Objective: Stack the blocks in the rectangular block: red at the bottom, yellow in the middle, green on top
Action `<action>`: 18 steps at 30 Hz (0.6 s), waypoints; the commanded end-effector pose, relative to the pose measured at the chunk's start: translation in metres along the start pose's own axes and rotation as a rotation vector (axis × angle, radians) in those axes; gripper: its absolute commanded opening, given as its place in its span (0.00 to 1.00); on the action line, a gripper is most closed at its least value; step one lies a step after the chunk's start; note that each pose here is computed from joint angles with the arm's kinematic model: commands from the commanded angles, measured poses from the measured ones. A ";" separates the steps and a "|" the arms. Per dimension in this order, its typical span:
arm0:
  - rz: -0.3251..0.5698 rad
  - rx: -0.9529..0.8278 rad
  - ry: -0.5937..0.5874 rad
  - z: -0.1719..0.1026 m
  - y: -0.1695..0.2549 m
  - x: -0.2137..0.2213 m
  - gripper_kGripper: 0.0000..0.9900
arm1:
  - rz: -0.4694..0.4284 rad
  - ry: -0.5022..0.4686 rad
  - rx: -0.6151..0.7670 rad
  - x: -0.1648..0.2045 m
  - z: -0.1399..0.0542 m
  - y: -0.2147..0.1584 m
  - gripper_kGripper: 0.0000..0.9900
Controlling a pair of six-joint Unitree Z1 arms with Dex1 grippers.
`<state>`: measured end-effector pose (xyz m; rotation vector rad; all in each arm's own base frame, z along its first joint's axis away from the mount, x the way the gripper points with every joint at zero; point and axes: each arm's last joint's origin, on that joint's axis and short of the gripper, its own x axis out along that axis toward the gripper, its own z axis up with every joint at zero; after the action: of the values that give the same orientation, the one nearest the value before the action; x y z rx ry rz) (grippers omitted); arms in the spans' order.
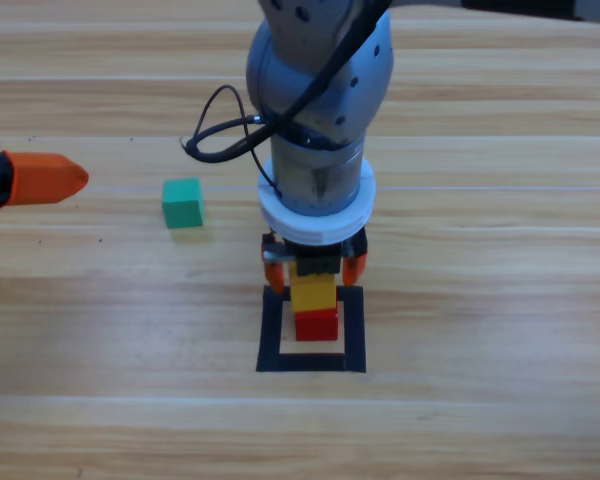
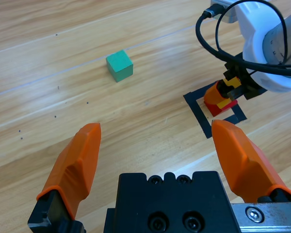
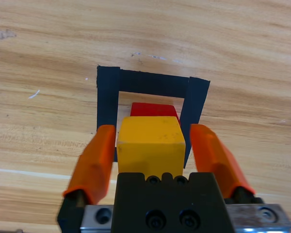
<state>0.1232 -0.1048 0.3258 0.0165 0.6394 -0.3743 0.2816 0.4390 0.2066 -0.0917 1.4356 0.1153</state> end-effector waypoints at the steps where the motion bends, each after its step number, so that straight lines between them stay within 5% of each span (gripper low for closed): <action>1: 0.032 0.001 0.033 -0.007 0.003 0.009 0.98 | -0.057 0.050 -0.041 0.036 -0.014 0.016 1.00; 5: 0.032 -0.002 0.033 -0.007 0.004 0.009 0.98 | -0.015 0.010 -0.059 0.016 -0.010 0.017 1.00; 12: 0.042 -0.039 0.010 -0.003 0.005 0.009 0.98 | 0.056 -0.154 -0.083 -0.073 -0.019 0.004 1.00; 18: 0.027 -0.118 -0.041 0.020 0.007 0.006 0.98 | 0.026 -0.226 -0.085 -0.115 -0.031 -0.024 1.00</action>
<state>0.1293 -0.1036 0.3293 -0.0311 0.6260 -0.3397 0.2710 0.4325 0.2645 -0.1085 1.2750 0.1788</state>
